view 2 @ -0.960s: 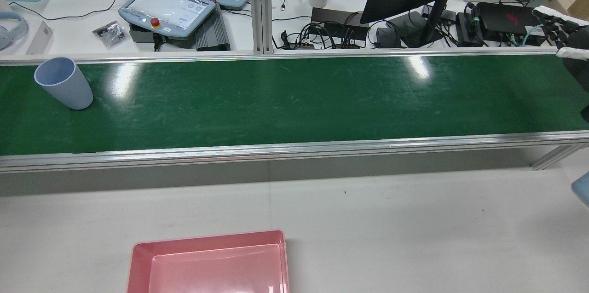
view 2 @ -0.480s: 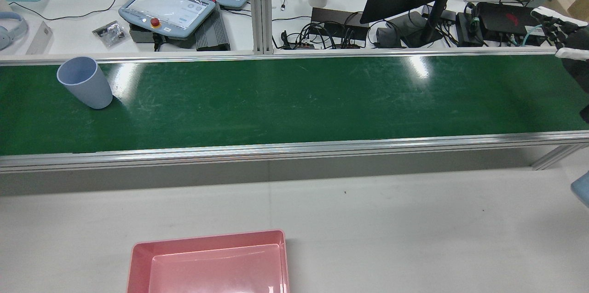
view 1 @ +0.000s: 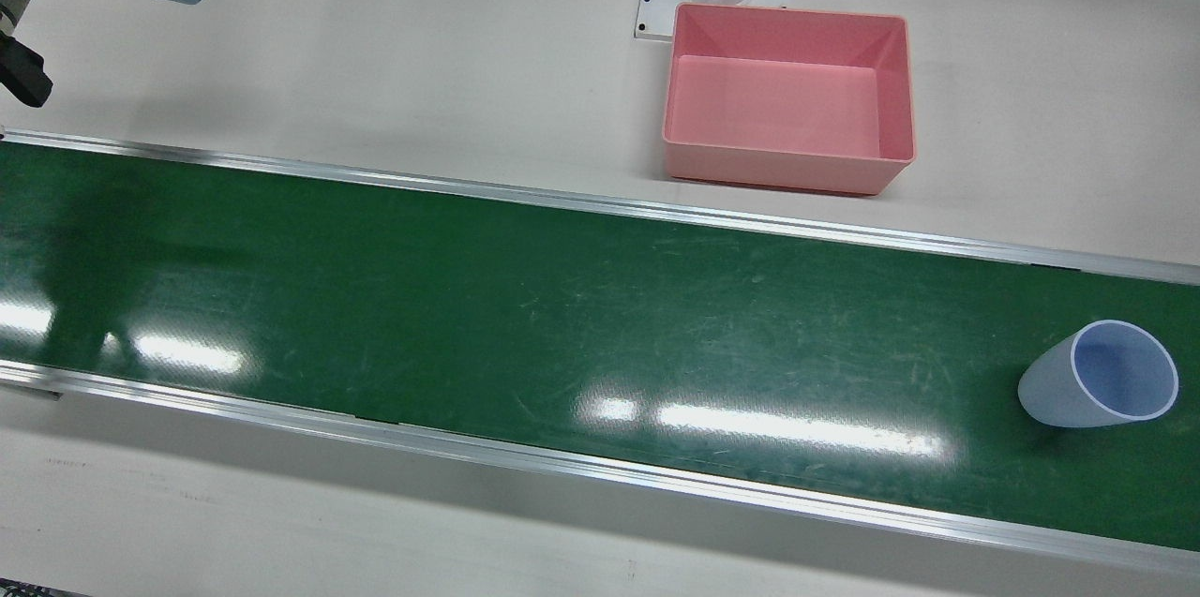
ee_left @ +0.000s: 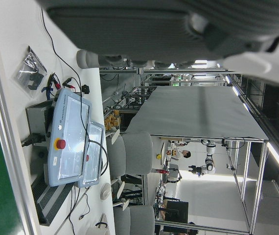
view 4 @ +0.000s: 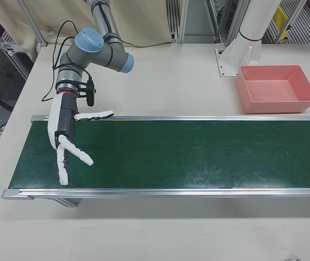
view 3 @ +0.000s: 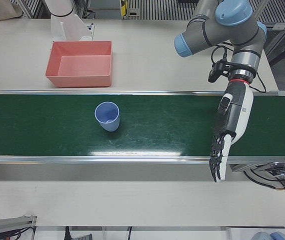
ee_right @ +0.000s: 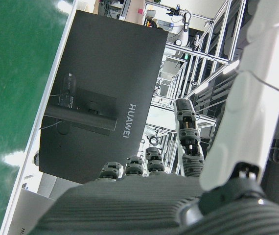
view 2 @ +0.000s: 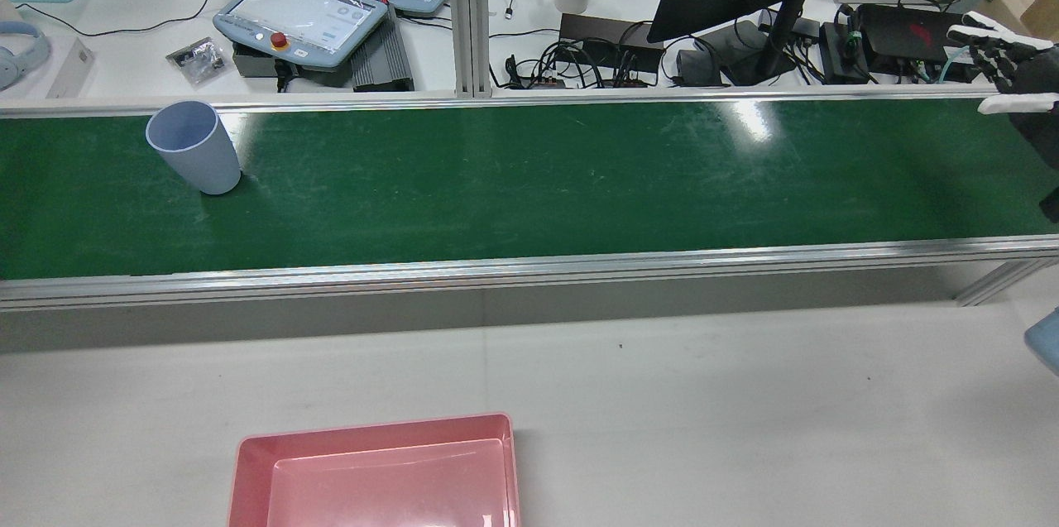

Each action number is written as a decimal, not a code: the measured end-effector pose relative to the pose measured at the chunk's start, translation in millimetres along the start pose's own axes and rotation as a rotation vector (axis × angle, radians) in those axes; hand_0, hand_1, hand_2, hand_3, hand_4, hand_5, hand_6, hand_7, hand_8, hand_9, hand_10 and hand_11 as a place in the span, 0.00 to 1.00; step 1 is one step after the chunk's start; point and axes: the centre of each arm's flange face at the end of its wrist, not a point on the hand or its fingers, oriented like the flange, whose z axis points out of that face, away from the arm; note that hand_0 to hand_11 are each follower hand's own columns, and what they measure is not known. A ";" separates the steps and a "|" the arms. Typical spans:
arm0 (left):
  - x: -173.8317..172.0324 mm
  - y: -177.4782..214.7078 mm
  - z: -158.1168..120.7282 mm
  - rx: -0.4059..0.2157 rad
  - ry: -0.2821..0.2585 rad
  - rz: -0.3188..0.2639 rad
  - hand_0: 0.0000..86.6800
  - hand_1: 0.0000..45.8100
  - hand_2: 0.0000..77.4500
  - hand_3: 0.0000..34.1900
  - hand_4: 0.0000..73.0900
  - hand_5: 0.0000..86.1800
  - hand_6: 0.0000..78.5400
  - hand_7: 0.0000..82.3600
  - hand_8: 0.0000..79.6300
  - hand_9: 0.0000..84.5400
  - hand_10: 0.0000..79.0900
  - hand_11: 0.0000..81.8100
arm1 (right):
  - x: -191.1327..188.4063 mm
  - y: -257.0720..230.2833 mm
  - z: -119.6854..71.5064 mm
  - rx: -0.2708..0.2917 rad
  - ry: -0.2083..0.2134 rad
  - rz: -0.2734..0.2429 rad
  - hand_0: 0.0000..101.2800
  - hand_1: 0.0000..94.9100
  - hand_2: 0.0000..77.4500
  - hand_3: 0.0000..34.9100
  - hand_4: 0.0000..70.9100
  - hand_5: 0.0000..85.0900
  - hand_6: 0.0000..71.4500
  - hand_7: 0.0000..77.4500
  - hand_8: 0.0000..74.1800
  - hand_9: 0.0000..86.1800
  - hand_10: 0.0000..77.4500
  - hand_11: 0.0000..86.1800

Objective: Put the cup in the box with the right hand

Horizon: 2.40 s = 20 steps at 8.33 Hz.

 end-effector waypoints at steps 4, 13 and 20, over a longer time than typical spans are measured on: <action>0.1 0.5 -0.1 -0.001 0.000 -0.001 0.00 0.01 0.00 0.00 0.00 0.00 0.00 0.00 0.00 0.01 0.00 0.00 | 3.4 0.4 0.3 -0.001 0.006 0.000 0.58 0.18 0.01 0.00 0.26 0.09 0.07 0.18 0.07 0.11 0.05 0.08; -0.2 0.7 0.1 -0.001 0.000 0.000 0.00 0.01 0.01 0.00 0.00 0.00 0.00 0.00 0.00 0.00 0.00 0.00 | 4.1 -0.8 -0.3 0.000 0.006 0.000 0.50 0.11 0.01 0.11 0.05 0.08 0.01 0.12 0.06 0.10 0.03 0.06; 0.3 0.4 -0.2 -0.001 0.001 0.000 0.00 0.01 0.00 0.00 0.00 0.00 0.00 0.00 0.00 0.00 0.00 0.00 | 5.5 2.2 1.6 -0.006 0.008 0.002 0.51 0.09 0.01 0.82 0.12 0.06 0.02 0.13 0.03 0.08 0.04 0.07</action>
